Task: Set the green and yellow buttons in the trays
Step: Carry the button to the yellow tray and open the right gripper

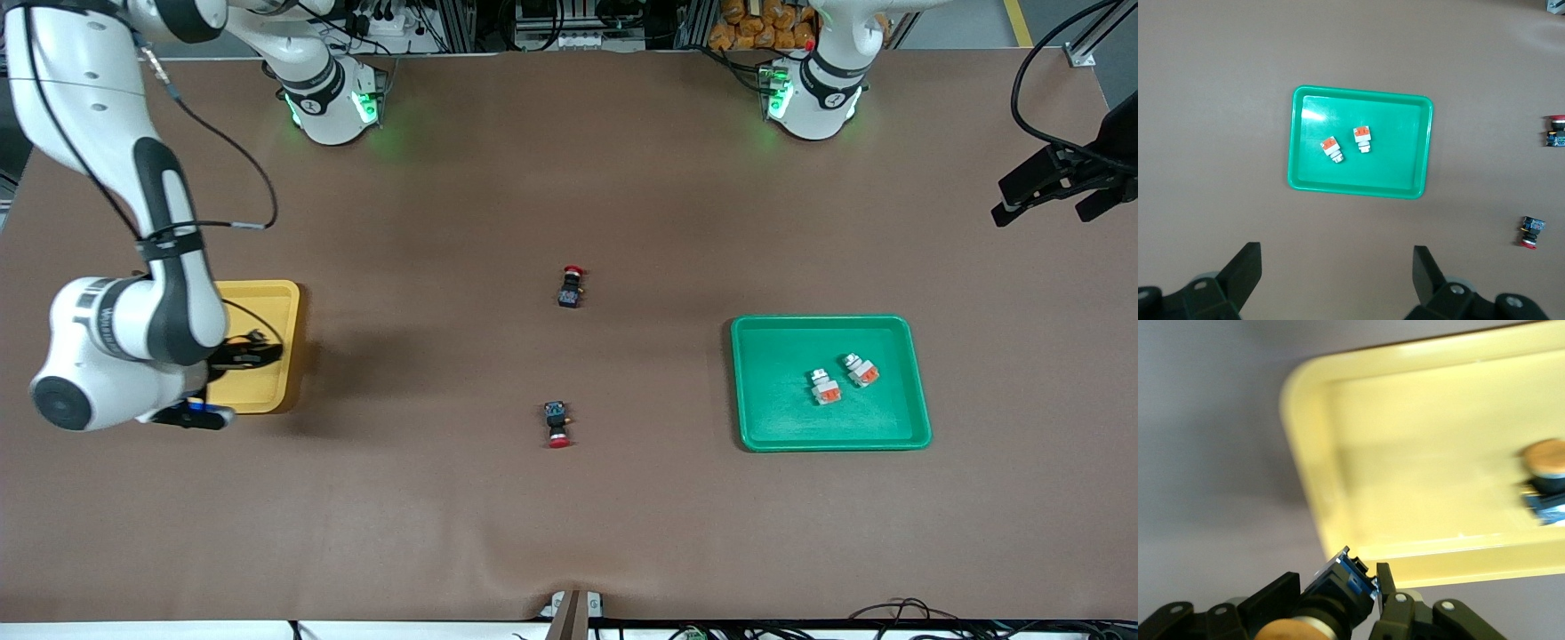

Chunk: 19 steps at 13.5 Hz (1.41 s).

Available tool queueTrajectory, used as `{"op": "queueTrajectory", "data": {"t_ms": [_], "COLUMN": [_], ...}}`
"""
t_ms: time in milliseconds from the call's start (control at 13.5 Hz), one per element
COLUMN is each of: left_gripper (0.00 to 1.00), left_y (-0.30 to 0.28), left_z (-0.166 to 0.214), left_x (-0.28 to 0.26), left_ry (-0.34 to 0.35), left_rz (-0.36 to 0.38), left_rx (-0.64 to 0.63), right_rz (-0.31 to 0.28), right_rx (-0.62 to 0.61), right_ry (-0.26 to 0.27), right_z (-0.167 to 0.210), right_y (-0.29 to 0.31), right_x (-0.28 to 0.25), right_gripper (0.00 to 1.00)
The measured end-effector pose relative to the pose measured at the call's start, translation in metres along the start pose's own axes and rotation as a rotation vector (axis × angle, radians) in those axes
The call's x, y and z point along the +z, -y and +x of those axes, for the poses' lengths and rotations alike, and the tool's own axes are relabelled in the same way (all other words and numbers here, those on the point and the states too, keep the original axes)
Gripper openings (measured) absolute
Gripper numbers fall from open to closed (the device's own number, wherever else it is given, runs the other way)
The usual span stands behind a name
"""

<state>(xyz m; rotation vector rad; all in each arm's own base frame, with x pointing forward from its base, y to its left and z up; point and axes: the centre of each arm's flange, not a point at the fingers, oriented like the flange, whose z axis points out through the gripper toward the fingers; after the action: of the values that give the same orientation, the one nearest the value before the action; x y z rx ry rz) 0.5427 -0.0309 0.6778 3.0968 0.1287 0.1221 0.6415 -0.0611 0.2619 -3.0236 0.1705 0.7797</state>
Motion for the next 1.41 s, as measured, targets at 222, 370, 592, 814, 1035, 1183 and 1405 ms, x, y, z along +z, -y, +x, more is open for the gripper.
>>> {"op": "queueTrajectory", "data": {"t_ms": [222, 370, 592, 814, 1035, 1183, 1405], "left_gripper": [1.00, 1.00, 1.00, 1.00, 1.00, 1.00, 1.00], "left_y": [0.000, 0.000, 0.000, 0.000, 0.000, 0.000, 0.000], "left_z": [0.000, 0.000, 0.000, 0.000, 0.000, 0.000, 0.000], "left_x": [0.000, 0.000, -0.001, -0.001, -0.001, -0.001, -0.001], "left_ry": [-0.001, -0.001, -0.001, -0.001, -0.001, -0.001, -0.001], "left_rz": [0.000, 0.000, 0.000, 0.000, 0.000, 0.000, 0.000], "left_rx": [0.000, 0.000, 0.000, 0.000, 0.000, 0.000, 0.000], "right_rz": [0.006, 0.015, 0.021, 0.022, 0.024, 0.037, 0.032], "right_rx": [-0.017, -0.035, -0.044, -0.056, -0.075, -0.084, -0.122], "right_ry": [-0.012, -0.029, -0.017, -0.023, -0.030, -0.034, -0.124], "right_z": [0.006, 0.013, 0.015, 0.016, 0.014, 0.011, 0.010], "right_y": [-0.044, -0.065, -0.073, -0.066, -0.054, -0.046, -0.019], "right_x": [0.020, 0.049, 0.078, 0.074, 0.051, 0.020, -0.041], "right_gripper": [0.53, 0.53, 0.56, 0.73, 1.00, 1.00, 1.00]}}
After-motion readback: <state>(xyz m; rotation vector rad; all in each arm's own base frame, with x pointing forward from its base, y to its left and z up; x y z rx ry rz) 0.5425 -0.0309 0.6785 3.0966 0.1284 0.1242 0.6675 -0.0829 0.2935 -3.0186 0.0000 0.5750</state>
